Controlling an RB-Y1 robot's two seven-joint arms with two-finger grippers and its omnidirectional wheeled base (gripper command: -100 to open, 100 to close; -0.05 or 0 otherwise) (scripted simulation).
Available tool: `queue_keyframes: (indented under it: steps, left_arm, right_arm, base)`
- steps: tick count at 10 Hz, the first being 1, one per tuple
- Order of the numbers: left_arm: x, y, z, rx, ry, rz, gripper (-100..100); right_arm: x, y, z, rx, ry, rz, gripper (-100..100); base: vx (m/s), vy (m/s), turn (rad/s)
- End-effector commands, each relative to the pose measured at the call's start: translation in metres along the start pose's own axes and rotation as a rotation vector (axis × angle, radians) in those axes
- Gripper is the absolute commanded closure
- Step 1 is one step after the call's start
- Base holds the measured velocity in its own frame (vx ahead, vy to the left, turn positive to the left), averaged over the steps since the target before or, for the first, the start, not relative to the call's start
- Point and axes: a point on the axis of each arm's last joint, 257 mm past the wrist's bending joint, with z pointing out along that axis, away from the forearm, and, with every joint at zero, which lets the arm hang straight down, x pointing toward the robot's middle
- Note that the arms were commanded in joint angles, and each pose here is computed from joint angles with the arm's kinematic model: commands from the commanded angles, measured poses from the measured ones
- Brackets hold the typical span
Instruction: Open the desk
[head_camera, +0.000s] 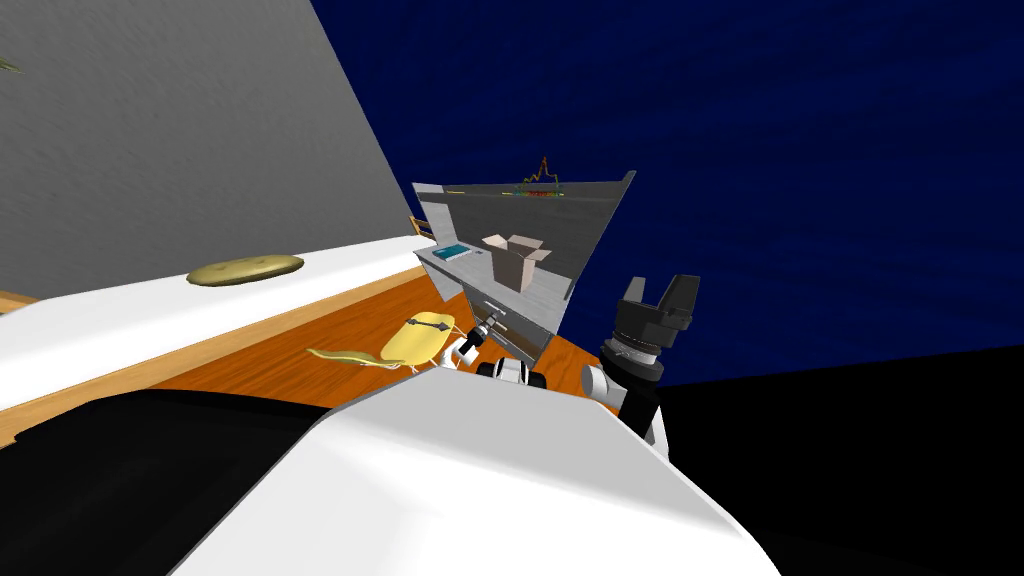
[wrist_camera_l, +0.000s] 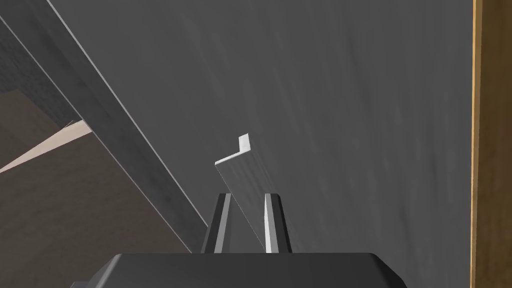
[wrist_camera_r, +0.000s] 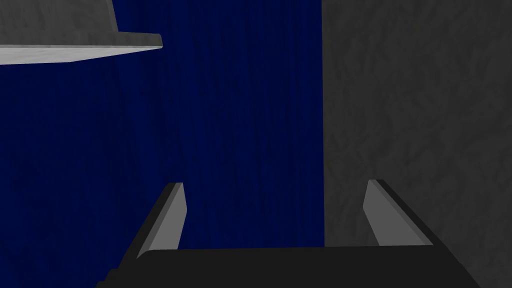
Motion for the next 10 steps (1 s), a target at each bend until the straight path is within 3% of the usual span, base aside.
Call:
queue_keyframes:
  steps: [1,2,3,7,8,10]
  left_arm:
    - [0.009,0.013,-0.007,-0.037,0.018,-0.013,100]
    - [0.003,0.002,0.0,-0.006,0.008,-0.008,100]
    - [0.002,0.002,0.004,-0.017,0.015,-0.01,-100]
    - [0.0,0.004,0.006,-0.028,0.019,-0.01,-100]
    - [0.0,0.004,0.006,-0.028,0.019,-0.01,100]
    - [0.001,0.001,0.003,-0.024,0.026,-0.012,100]
  right_arm:
    - [0.0,0.0,0.0,0.0,0.0,0.0,0]
    - [0.0,0.0,0.0,0.0,0.0,0.0,0]
    - [0.0,0.0,0.0,0.0,0.0,0.0,0]
    - [0.0,0.0,0.0,0.0,0.0,0.0,0]
    - [0.0,0.0,0.0,0.0,0.0,0.0,0]
    - [0.0,0.0,0.0,0.0,0.0,0.0,0]
  base:
    - [-0.161,0.102,-0.016]
    - [-0.082,0.047,-0.019]
    - [-0.021,0.079,-0.063]
    - [-0.002,0.079,-0.032]
    - [0.003,0.006,0.0]
    - [-0.153,0.066,0.038]
